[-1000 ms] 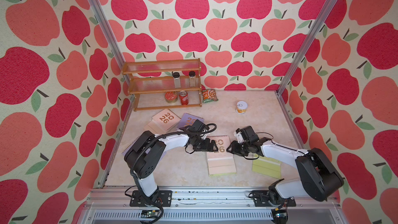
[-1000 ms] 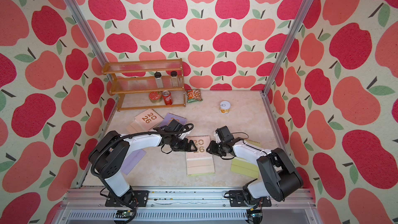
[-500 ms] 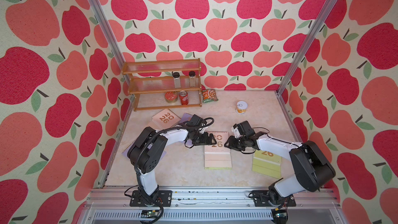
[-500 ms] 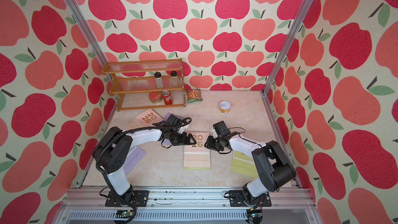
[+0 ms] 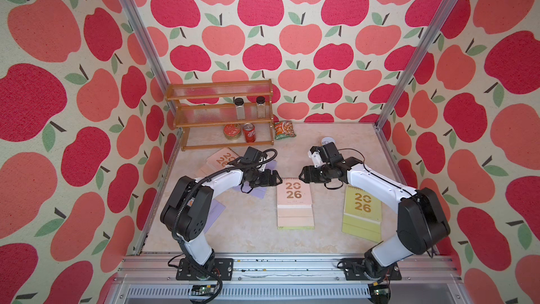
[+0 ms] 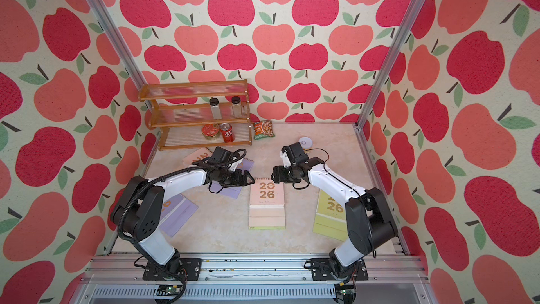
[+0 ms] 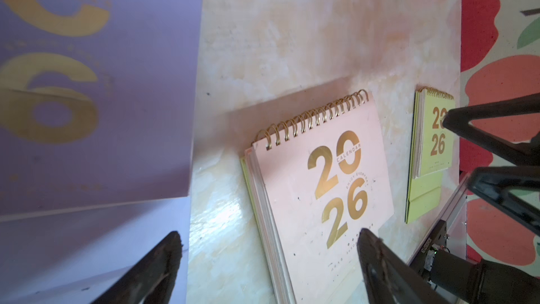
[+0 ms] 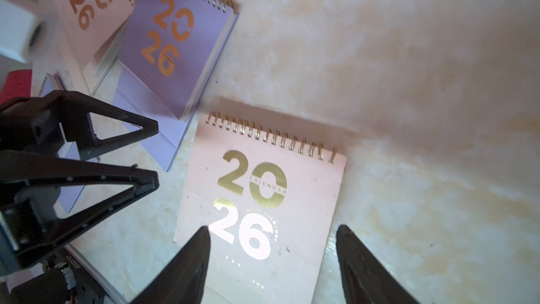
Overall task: Stack the calendars
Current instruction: Adjust the calendar at the center of the board.
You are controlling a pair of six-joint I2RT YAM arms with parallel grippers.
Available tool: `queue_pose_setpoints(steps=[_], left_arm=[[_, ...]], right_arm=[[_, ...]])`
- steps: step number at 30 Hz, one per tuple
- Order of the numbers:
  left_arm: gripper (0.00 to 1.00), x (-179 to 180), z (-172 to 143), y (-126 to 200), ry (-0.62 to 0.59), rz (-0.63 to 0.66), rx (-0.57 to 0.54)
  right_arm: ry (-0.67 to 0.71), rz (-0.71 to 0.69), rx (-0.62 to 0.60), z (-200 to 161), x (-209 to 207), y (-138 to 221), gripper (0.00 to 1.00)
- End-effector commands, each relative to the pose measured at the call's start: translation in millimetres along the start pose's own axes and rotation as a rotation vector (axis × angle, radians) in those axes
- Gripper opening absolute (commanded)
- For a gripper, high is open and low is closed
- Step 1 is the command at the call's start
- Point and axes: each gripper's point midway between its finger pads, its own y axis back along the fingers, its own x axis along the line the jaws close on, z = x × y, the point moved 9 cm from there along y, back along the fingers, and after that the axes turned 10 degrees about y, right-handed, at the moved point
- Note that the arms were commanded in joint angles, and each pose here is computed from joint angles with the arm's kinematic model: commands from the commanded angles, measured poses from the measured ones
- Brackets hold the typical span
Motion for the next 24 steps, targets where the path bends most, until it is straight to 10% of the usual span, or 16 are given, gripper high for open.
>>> queue_pose_setpoints(steps=[1,8,24], left_arm=[[0.92,-6,19,35,-0.033,0.016,-0.097],[0.93,0,36,87,-0.014,0.018,-0.244],[0.93,16,31,122,0.023,0.041,-0.308]], right_arm=[[0.170,0.017,0.065,17,2,-5,0.83],[0.351,0.145,0.113,41,9,-27,0.99],[0.451,0.391,0.214,66,29,-87,0.97]])
